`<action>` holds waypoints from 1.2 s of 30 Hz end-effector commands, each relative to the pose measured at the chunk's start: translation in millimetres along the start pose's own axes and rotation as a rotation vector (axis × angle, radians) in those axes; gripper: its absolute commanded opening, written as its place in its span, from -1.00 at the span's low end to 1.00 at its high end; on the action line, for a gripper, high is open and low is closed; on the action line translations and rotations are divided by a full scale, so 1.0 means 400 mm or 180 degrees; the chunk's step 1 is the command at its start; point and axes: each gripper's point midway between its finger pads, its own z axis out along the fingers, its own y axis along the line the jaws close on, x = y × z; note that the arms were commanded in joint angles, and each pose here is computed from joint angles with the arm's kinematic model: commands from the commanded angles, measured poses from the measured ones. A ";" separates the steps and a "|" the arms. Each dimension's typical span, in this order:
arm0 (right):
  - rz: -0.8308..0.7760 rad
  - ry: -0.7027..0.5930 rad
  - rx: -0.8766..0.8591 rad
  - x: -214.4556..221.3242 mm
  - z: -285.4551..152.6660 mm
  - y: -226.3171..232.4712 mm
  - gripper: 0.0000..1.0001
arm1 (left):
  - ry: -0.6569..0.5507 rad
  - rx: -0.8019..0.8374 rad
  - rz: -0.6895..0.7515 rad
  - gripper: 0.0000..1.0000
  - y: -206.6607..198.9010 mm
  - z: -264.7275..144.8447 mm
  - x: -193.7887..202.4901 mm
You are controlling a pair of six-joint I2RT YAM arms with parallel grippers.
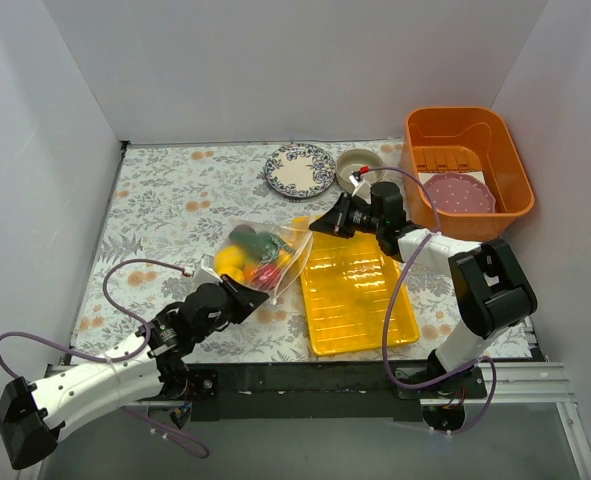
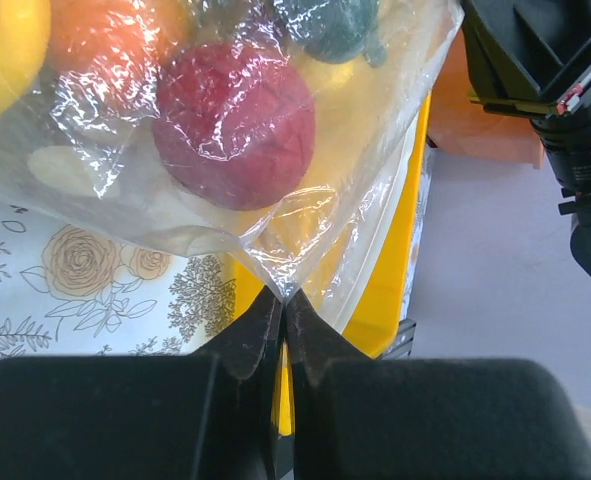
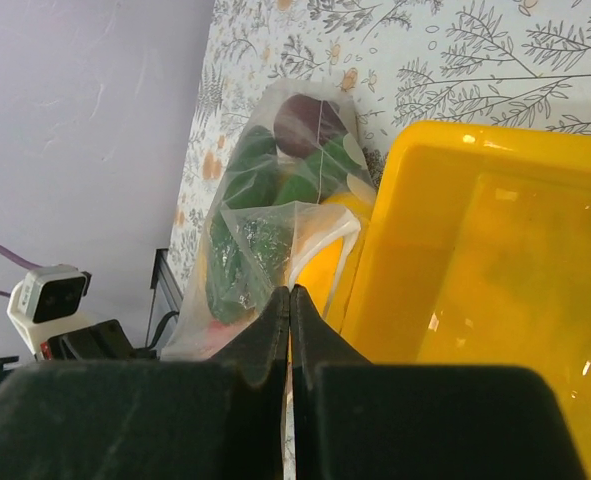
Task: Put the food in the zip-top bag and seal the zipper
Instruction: Adjust the zipper food storage bag at the center of the board.
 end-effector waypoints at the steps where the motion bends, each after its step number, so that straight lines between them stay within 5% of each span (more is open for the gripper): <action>1: -0.0185 -0.0390 -0.0151 -0.101 -0.001 0.032 -0.97 | -0.0048 -0.0384 -0.0374 -1.00 0.066 0.002 0.003; 3: -0.0176 -0.0380 -0.0133 -0.089 -0.007 0.026 -0.85 | -0.0041 -0.0440 -0.0306 -1.00 0.068 0.009 0.004; 4: -0.0208 -0.0403 -0.0150 -0.092 -0.018 0.037 -0.35 | -0.0024 -0.0415 -0.0287 -1.00 0.056 0.010 0.005; 7: -0.0277 -0.0448 -0.0054 -0.085 -0.052 0.046 0.14 | 0.0039 -0.0375 -0.0222 -0.97 0.042 0.020 0.014; 12: -0.0272 -0.0345 0.0279 -0.027 -0.114 0.034 0.51 | 0.0072 -0.0242 -0.0178 -0.92 0.019 0.027 0.019; 15: -0.0165 -0.0169 0.0292 0.033 -0.135 0.034 0.92 | 0.0113 -0.0173 -0.0128 -0.87 0.008 0.027 0.024; 24: 0.0041 0.0252 0.0071 0.184 -0.115 0.119 0.96 | 0.0186 0.0130 0.0026 -0.76 -0.068 0.009 0.020; 36: 0.0165 0.0383 0.0366 0.241 -0.062 0.063 0.96 | 0.0272 0.0054 0.0118 -0.74 -0.060 0.010 0.032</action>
